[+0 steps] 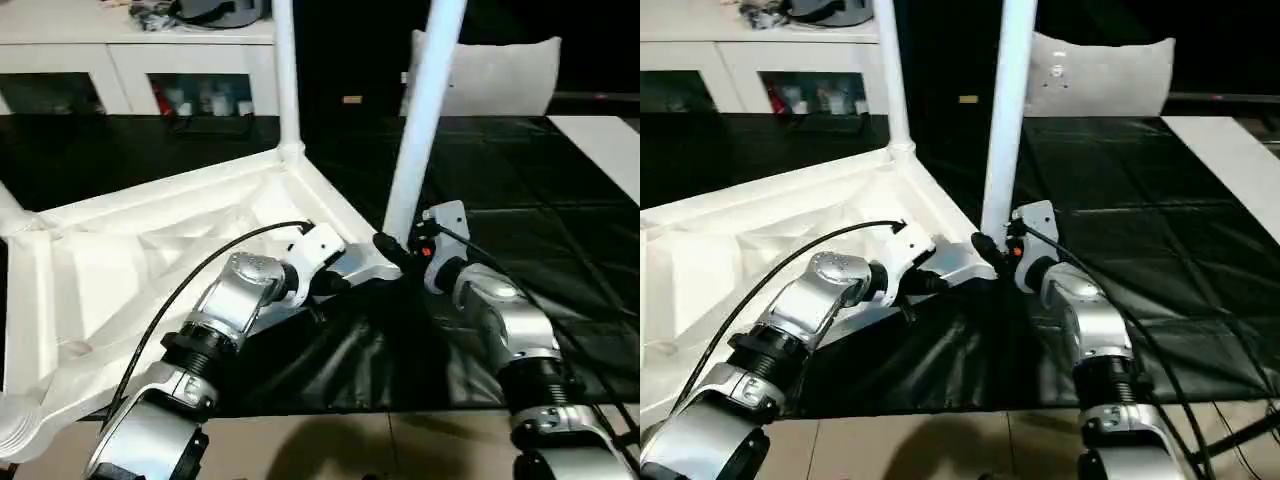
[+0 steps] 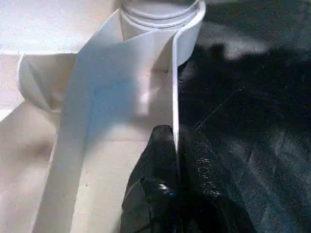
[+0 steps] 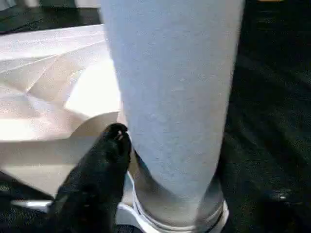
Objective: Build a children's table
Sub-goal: Rotate leg to tighten
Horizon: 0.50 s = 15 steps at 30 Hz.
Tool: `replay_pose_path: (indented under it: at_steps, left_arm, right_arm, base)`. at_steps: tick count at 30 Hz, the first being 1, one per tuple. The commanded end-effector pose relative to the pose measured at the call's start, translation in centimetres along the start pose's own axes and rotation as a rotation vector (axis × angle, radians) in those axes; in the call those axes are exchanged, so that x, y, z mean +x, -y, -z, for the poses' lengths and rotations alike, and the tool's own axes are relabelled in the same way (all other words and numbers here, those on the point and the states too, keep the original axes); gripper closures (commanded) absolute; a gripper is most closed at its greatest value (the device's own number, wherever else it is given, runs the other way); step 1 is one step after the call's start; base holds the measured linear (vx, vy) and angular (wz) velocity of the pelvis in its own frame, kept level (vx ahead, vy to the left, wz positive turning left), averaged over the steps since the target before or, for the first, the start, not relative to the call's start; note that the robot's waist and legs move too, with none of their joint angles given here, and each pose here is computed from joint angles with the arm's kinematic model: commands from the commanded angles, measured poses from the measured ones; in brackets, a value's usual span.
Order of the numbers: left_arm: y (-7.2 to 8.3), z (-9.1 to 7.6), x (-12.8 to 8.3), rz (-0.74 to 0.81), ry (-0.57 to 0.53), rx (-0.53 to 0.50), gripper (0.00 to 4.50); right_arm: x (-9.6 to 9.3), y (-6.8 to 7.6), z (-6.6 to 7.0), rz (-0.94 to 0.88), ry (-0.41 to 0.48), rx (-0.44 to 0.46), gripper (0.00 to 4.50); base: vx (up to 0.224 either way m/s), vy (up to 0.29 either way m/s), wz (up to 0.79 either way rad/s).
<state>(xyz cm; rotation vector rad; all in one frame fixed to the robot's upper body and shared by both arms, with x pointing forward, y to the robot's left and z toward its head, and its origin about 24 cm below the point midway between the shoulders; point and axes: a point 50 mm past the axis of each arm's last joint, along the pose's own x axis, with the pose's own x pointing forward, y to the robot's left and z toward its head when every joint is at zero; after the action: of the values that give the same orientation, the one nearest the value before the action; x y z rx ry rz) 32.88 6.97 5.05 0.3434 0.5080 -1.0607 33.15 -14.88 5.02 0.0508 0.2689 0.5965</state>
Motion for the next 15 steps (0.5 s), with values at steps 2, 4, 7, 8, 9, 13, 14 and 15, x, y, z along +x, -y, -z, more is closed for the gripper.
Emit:
replay_pose_path:
  at_steps: [2,4,7,8,9,13,14,15]
  left_arm:
    - [0.5,0.1,0.0,0.079,0.006,0.078,4.50]
    - [0.4,0.5,-0.5,0.118,-0.004,0.105,4.50]
    - [0.4,1.0,-1.1,0.179,-0.004,0.134,4.50]
    - [0.4,1.3,-1.3,0.211,-0.011,0.149,4.50]
    - [0.4,1.3,-1.3,0.211,-0.011,0.149,4.50]
    - [0.7,1.8,-2.3,0.355,-0.032,0.195,4.50]
    - [0.6,2.0,-2.5,0.384,-0.050,0.215,4.50]
    - [0.5,2.2,-2.8,0.411,-0.069,0.237,4.50]
  right_arm:
    - [-0.6,-0.4,0.0,-0.142,0.012,-0.043,1.20]
    - [-1.5,0.2,-0.3,-0.181,0.012,-0.067,0.97]
    - [-2.7,1.0,-0.5,-0.247,-0.023,-0.110,0.80]
    - [-3.4,1.2,-0.6,-0.312,-0.044,-0.124,0.61]
    - [-3.4,1.2,-0.6,-0.312,-0.044,-0.124,0.61]
    - [-5.0,1.7,-0.9,-0.475,-0.090,-0.184,0.61]
    - [-5.2,1.9,-1.0,-0.497,-0.092,-0.201,0.61]
    - [-5.5,1.9,-1.3,-0.539,-0.090,-0.204,0.87]
  base:
    - [0.000,0.000,0.00]
    - [0.000,0.000,0.00]
    - [0.000,0.000,0.00]
    - [0.000,0.000,0.00]
    - [0.000,0.000,0.00]
    - [0.000,0.000,0.00]
    - [0.000,0.000,0.00]
    - [0.000,0.000,0.00]
